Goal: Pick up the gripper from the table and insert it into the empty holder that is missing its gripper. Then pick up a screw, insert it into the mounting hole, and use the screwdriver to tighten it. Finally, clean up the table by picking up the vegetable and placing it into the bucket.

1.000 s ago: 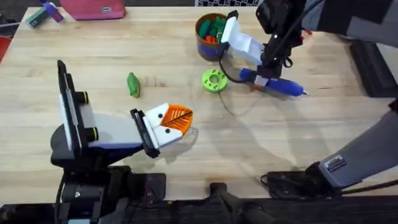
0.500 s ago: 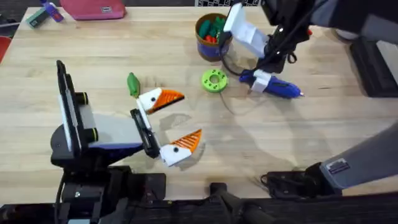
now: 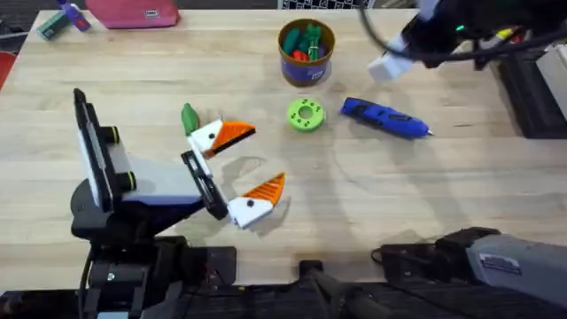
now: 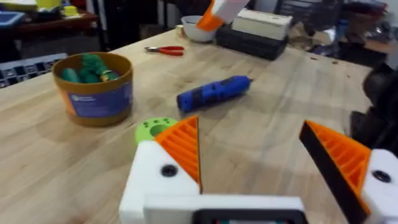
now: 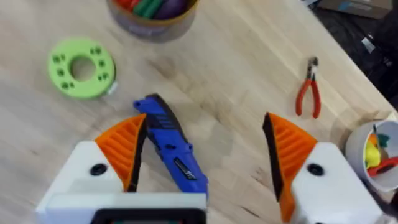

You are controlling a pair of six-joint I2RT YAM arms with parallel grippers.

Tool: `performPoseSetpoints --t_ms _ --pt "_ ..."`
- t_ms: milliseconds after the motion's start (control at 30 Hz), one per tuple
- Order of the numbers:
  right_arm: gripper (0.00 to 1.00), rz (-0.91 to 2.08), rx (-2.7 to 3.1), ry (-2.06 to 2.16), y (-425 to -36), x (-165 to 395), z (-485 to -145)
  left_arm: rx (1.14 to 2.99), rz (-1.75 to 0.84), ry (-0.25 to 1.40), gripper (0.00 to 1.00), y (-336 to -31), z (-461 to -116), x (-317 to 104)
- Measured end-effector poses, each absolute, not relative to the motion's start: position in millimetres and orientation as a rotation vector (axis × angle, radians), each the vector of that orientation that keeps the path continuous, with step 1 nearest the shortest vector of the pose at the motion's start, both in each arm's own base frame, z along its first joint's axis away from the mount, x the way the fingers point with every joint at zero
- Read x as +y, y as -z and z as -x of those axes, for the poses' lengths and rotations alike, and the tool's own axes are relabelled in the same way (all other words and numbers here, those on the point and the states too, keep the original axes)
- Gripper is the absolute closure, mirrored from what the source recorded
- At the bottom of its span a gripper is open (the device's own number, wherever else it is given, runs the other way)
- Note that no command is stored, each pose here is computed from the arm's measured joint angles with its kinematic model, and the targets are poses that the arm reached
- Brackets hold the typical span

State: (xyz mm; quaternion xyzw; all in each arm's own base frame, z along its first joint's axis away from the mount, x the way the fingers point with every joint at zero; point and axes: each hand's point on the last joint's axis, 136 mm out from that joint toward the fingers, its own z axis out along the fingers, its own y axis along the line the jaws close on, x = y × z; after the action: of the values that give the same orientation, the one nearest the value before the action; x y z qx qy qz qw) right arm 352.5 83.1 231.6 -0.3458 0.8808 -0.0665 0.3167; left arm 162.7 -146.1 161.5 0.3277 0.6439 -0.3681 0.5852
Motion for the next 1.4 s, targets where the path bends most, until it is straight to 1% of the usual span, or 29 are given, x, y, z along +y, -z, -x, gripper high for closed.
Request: performPoseSetpoints --t_ms 100,167,267,367,533,667,800,900,1033,1200,1267,1400 --pt "0.007 0.743 2.300 0.126 -255 81 -345 1.532 -0.702 0.824 0.015 -165 -171 -140" --pt "0.007 0.624 2.296 0.083 -266 80 -340 1.542 -0.663 0.780 0.016 -175 -175 -135" --pt "0.007 0.483 2.298 0.023 -277 79 -335 1.566 -0.620 0.694 0.015 -201 -180 -126" --pt "0.008 0.368 2.304 -0.027 -281 78 -332 1.629 -0.594 0.596 0.015 -227 -184 -115" --pt "0.008 0.268 2.330 -0.071 -280 78 -329 1.818 -0.565 0.471 0.014 -261 -200 -97" --pt "0.008 0.234 2.375 -0.081 -273 76 -322 2.014 -0.521 0.412 0.014 -278 -218 -83" --pt "0.008 0.189 2.427 -0.092 -265 74 -314 2.195 -0.479 0.368 0.014 -280 -234 -70" --pt "0.009 0.170 2.452 -0.096 -262 73 -309 2.287 -0.459 0.342 0.016 -275 -248 -63" --pt "0.010 0.164 2.479 -0.095 -258 72 -305 2.352 -0.445 0.334 0.015 -265 -258 -59" --pt "0.010 0.159 2.482 -0.104 -256 72 -302 2.383 -0.422 0.308 0.015 -259 -261 -54" --pt "0.010 0.155 2.489 -0.114 -252 72 -298 2.415 -0.337 0.265 0.015 -257 -262 -43" --pt "0.010 0.141 2.504 -0.130 -239 71 -288 2.526 -0.037 0.151 0.015 -243 -264 -2"
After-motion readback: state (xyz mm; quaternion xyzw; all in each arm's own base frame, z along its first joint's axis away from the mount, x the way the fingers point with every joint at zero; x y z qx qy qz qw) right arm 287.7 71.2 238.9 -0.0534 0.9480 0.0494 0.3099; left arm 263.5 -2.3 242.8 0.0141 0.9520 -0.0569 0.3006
